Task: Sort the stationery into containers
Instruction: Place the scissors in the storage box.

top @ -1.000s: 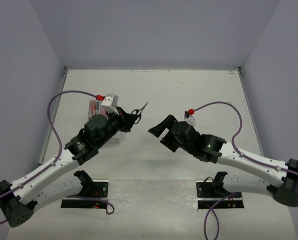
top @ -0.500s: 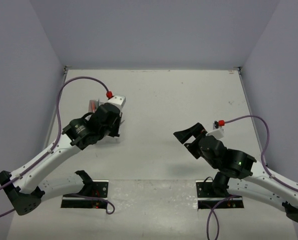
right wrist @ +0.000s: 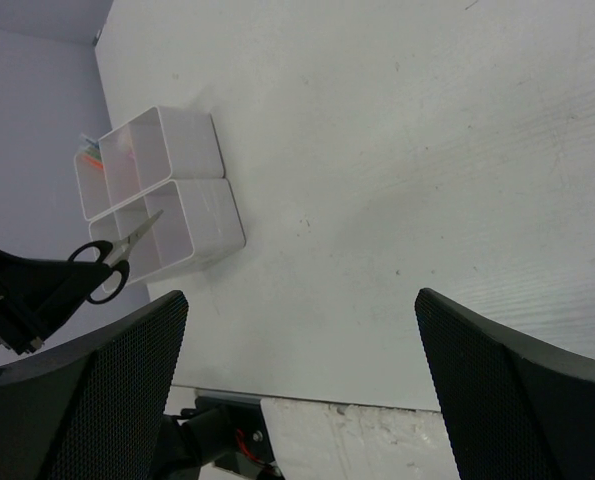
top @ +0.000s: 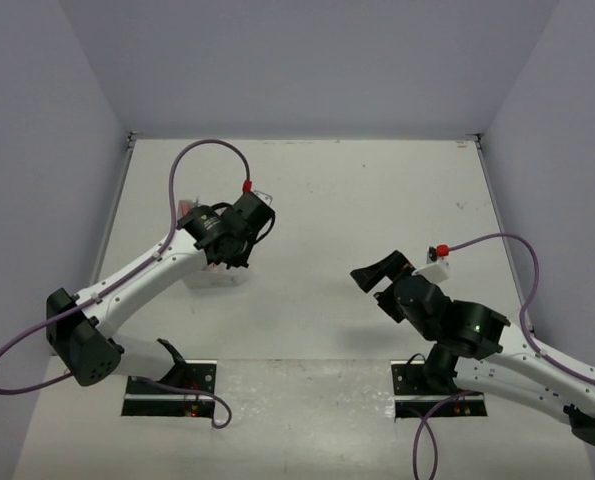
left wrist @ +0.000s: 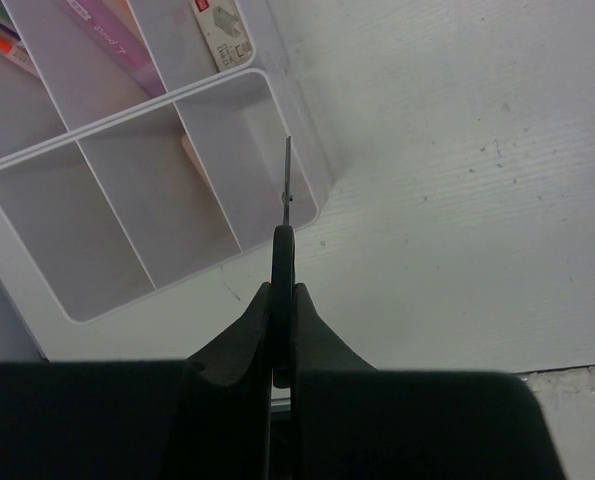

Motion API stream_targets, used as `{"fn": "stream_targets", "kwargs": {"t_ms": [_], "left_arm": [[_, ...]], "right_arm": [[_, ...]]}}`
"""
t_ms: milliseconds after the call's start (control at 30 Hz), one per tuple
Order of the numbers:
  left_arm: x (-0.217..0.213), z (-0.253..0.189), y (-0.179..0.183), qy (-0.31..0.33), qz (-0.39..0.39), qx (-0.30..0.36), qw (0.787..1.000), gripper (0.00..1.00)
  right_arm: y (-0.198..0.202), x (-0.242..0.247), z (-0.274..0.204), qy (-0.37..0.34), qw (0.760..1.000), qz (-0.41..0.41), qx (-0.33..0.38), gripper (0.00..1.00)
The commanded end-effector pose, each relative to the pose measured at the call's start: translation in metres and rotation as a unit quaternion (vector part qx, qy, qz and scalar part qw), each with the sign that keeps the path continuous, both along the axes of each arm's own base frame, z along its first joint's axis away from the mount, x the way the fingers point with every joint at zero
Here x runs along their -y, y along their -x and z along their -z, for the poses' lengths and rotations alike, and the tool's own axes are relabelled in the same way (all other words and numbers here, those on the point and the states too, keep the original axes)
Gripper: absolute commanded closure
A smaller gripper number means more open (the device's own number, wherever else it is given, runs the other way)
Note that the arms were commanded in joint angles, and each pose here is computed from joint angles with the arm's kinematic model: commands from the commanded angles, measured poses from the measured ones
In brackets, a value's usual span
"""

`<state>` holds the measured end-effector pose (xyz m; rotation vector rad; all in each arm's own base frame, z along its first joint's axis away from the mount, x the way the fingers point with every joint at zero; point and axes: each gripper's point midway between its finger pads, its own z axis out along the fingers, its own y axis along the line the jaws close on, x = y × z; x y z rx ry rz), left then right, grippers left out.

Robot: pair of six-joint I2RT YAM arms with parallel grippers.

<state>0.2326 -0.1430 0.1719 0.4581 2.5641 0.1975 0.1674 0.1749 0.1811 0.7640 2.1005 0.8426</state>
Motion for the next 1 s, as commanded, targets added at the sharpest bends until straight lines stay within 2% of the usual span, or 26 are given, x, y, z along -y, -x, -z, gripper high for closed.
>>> {"fn": "stream_targets", "kwargs": {"t_ms": [0,233,500,700,867,967], "left_arm": [[-0.015,-0.01,-0.01,-0.033,-0.006,0.009,0.999,1.0],[-0.035,0.009,-0.025,-0.031,-0.023,-0.005,0.999,1.0],[-0.034,0.045,-0.032,-0.031,-0.003,-0.039,0.999,1.0],[-0.028,0.054,-0.034,-0.016,0.005,-0.044,0.999,1.0],[-0.027,0.059,-0.035,-0.016,0.005,-0.044,0.999,0.89],[-0.025,0.062,-0.037,-0.01,0.003,-0.042,0.999,0.73]], "right_arm": [[-0.007,0.013,-0.002,-0.002,0.999,0.037,0.016,0.01],[-0.007,0.019,-0.003,-0.007,0.999,0.043,0.025,0.01],[-0.009,0.017,0.001,0.003,0.999,0.044,0.021,0.01],[-0.01,0.016,0.001,0.008,0.999,0.044,0.019,0.01],[-0.01,0.013,0.0,0.007,0.999,0.041,0.02,0.01],[-0.01,0.011,0.0,0.01,0.999,0.035,0.021,0.01]]}}
